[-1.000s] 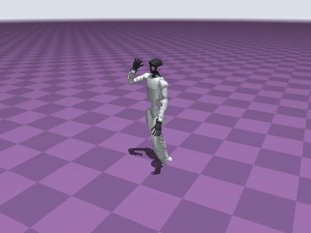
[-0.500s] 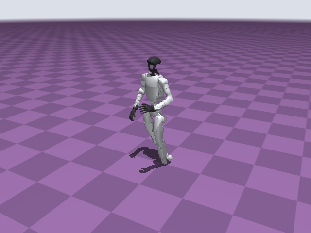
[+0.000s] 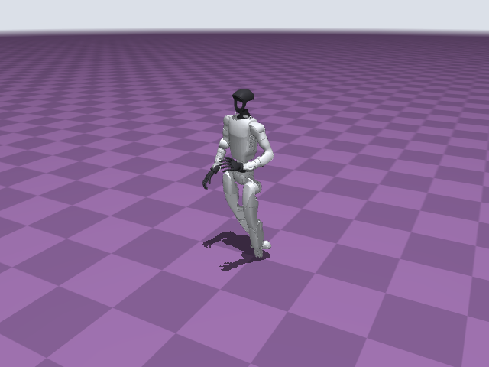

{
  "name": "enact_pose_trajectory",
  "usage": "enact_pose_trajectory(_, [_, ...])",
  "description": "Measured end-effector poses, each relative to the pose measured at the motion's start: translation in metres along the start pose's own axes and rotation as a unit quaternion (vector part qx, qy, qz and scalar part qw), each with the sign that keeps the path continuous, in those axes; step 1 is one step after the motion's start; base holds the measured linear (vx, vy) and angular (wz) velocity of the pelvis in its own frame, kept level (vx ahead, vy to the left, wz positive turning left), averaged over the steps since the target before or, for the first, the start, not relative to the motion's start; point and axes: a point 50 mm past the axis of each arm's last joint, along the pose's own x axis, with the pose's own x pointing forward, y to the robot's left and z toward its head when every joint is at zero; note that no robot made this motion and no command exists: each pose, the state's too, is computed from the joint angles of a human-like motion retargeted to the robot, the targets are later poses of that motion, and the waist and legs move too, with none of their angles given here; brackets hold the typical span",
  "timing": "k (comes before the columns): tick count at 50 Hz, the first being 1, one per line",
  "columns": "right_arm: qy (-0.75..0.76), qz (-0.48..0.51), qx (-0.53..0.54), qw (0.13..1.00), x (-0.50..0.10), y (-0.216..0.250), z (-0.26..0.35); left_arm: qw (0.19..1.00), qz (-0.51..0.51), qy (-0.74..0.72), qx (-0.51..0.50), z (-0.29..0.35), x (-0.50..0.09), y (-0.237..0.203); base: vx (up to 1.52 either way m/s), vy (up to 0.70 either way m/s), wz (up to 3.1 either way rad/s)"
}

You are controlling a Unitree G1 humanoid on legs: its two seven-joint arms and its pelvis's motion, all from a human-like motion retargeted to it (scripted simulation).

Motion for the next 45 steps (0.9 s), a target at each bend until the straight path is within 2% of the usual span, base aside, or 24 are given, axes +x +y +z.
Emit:
enact_pose_trajectory(22, [-0.005,-0.006,0.034,0.999,0.002,0.0,0.007,0.999,0.011,0.028,-0.036,0.0,-0.013,0.005,0.0,0.0,0.0])
enact_pose_trajectory(45, [-0.032,0.012,0.009,0.999,0.001,0.001,0.01,0.996,0.002,0.055,-0.066,-0.002,-0.018,0.001,0.0,0.0,0.0])
